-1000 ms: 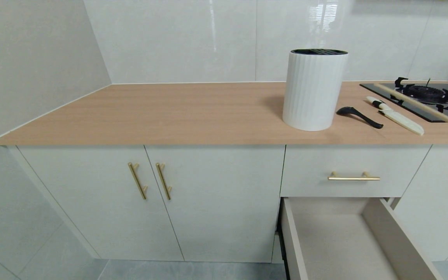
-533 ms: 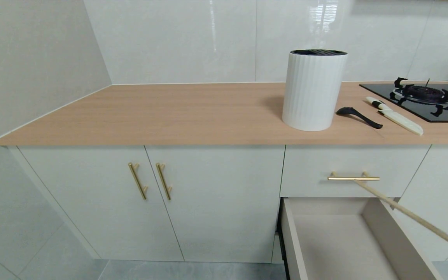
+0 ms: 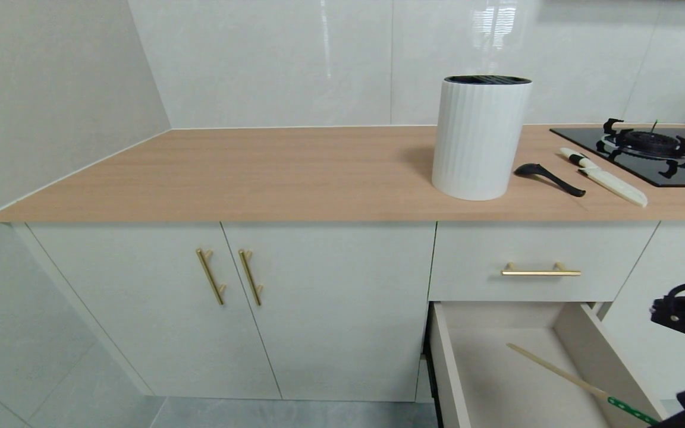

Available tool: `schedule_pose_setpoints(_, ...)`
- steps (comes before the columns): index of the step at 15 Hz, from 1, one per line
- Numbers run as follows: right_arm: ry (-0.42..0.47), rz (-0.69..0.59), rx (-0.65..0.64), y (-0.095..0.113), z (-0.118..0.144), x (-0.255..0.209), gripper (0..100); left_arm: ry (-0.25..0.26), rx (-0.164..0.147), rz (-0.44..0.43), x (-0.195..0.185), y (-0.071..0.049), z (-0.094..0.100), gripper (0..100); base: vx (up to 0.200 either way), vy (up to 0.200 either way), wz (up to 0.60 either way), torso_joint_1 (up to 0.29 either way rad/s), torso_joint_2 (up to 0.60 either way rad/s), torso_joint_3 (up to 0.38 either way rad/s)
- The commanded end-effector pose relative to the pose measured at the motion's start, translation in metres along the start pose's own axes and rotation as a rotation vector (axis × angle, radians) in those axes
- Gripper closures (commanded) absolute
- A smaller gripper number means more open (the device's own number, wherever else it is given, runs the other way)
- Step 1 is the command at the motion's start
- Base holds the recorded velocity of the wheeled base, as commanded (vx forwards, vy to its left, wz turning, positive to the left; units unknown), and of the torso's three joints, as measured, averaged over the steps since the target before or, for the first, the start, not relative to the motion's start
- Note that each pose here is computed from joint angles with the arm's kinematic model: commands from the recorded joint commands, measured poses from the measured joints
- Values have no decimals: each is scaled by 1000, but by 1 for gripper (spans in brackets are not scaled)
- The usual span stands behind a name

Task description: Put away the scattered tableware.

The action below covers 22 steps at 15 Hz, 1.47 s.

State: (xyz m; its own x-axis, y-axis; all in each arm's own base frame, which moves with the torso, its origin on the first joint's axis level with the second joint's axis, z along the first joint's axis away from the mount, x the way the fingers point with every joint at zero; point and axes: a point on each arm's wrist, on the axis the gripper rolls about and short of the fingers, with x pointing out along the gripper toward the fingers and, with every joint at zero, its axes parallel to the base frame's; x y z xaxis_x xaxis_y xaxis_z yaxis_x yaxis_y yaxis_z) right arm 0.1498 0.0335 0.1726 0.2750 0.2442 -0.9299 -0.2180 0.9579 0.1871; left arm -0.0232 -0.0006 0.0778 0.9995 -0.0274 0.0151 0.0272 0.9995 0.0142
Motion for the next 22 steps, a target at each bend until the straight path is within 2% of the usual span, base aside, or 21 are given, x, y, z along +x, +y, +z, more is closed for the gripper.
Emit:
schedule_pose_setpoints(1, 80, -9, 84, -6, 25, 37, 100, 1, 1, 0, 0, 0, 0, 0, 0, 0, 0, 0, 0, 0)
schedule_pose_setpoints(5, 16, -7, 100, -9, 47, 57, 100, 1, 0, 0, 0, 0, 0, 0, 0, 0, 0, -23, 87, 65)
schedule_pose_setpoints(13, -78, -24, 125, -11, 91, 71, 100, 1, 0, 0, 0, 0, 0, 0, 0, 0, 0, -67, 405, 327)
schedule_pose_setpoints(16, -110, -20, 129, -11, 104, 70, 100, 1, 0, 0, 0, 0, 0, 0, 0, 0, 0, -10, 123, 106)
schedule_pose_setpoints(20, -82, -39, 132, -15, 116, 98, 100, 1, 0, 0, 0, 0, 0, 0, 0, 0, 0, 0, 0, 0)
schedule_pose_setpoints(22, -24, -90, 116, -13, 118, 125, 100, 1, 1, 0, 0, 0, 0, 0, 0, 0, 0, 0, 0, 0)
